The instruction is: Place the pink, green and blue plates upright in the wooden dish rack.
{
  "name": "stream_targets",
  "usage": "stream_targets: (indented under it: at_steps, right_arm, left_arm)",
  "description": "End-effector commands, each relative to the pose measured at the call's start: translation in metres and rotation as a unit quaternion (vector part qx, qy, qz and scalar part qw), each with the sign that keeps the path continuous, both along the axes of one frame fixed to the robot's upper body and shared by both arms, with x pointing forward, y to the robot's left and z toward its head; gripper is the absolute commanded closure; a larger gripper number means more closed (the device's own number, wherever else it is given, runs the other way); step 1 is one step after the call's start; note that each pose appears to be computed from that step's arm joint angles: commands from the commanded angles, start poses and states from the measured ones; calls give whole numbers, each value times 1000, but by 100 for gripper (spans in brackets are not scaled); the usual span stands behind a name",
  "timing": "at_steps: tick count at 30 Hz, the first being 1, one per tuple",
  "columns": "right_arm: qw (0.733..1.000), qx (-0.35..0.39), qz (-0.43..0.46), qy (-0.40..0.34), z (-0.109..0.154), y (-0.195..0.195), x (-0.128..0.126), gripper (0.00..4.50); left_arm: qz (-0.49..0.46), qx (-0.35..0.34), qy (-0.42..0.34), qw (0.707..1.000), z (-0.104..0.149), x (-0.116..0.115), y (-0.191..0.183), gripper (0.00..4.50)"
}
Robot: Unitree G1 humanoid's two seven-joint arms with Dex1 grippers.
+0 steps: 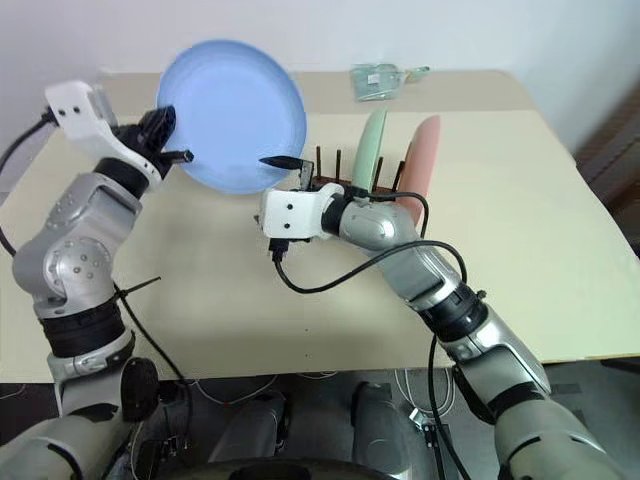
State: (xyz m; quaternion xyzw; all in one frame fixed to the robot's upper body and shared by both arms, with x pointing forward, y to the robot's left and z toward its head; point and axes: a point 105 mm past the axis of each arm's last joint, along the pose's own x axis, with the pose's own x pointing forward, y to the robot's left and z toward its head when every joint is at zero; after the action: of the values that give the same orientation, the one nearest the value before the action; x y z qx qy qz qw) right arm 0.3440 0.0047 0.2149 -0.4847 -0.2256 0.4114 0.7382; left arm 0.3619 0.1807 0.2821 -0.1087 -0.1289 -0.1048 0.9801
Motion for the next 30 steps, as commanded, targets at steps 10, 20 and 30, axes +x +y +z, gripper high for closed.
stream_targets:
  at_steps: [10,20,30]
  right_arm:
    - [994,-21,-8,-103,20,10,18,445]
    - [986,147,9,-78,56,8,-1,450]
    - [785,561,83,248,122,-37,-26,450]
  left_arm:
    - [-41,-12,-58,997,35,-20,-11,416]
    - [175,-120,-204,956,88,-36,90,95]
    - [125,146,-53,980,-40,-7,56,95]
